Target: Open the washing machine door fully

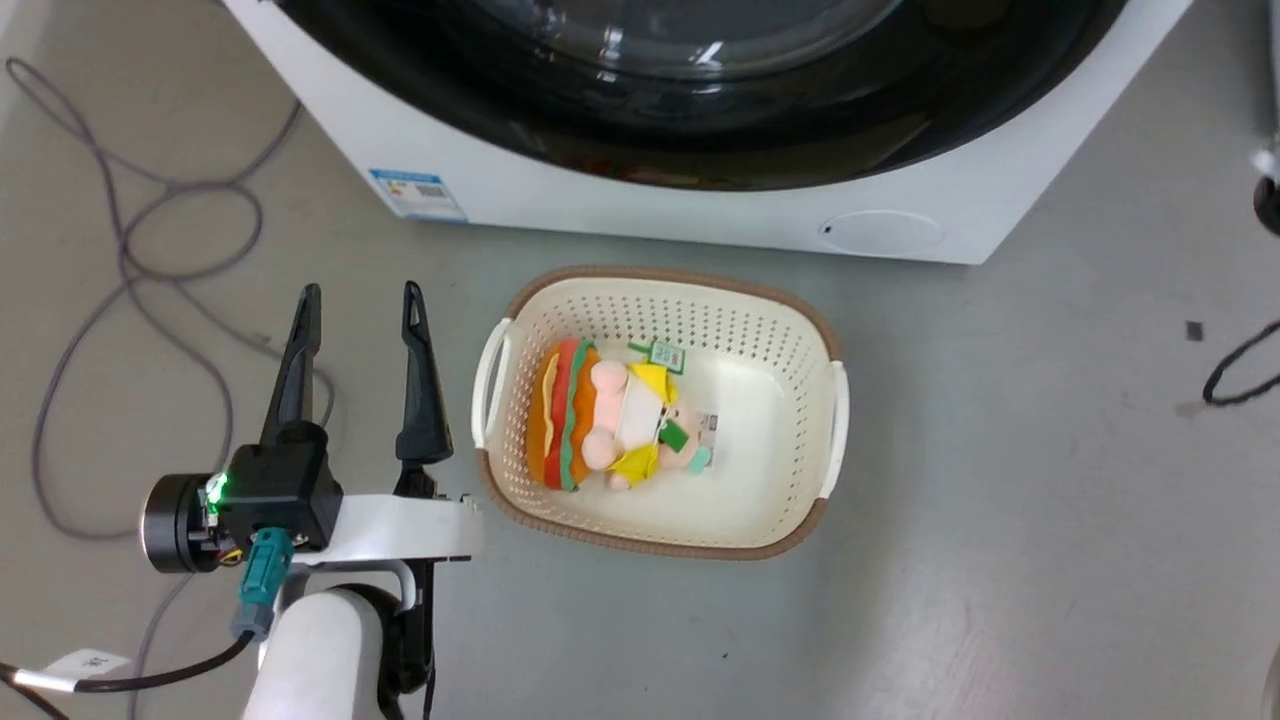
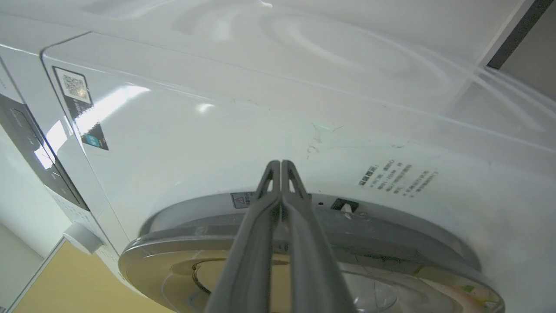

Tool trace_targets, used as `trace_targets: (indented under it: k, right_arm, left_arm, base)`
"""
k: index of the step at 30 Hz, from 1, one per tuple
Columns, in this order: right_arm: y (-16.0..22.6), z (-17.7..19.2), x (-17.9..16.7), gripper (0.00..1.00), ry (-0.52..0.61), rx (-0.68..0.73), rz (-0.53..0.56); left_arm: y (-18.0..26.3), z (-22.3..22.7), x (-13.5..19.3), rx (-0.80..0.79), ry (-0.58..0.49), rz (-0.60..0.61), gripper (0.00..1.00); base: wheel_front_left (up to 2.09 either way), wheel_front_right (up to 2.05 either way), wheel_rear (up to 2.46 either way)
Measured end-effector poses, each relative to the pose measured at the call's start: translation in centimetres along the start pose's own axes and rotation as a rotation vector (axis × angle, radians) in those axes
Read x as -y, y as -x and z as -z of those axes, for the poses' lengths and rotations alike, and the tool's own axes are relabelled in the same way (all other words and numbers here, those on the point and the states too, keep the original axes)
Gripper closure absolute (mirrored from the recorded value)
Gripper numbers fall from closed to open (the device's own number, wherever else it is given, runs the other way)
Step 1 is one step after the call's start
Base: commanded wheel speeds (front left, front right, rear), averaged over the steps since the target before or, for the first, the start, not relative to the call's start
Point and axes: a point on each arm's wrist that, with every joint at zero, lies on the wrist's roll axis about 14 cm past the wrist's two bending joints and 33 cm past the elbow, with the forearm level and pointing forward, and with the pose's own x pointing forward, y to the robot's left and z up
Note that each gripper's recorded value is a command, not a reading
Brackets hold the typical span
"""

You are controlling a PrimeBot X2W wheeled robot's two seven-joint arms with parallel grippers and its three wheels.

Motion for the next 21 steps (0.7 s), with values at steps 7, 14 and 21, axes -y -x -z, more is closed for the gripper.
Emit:
trace_targets:
  k: [7,14,21]
  right_arm:
    - [-2.4,2.5,-0.5,1.00,-0.036,-0.087,-0.016]
    - [-3.1,5.3,-0.5,1.00,-0.090,-0.200,-0.024]
    - [-2.5,6.6,-0.7,1.00,-0.008,-0.299,-0.023]
  left_arm:
    - [-0.3,0.5,-0.6,-0.002,-0.011,-0.024,0.00]
    - [-0.5,0.4,-1.0,0.010,-0.013,-0.040,0.00]
    - [-0.5,0.1,-1.0,0.017,-0.010,-0.040,0.00]
  base:
    - [0.00,0.00,0.00]
    - [0.00,0.00,0.00]
    - [0.00,0.00,0.00]
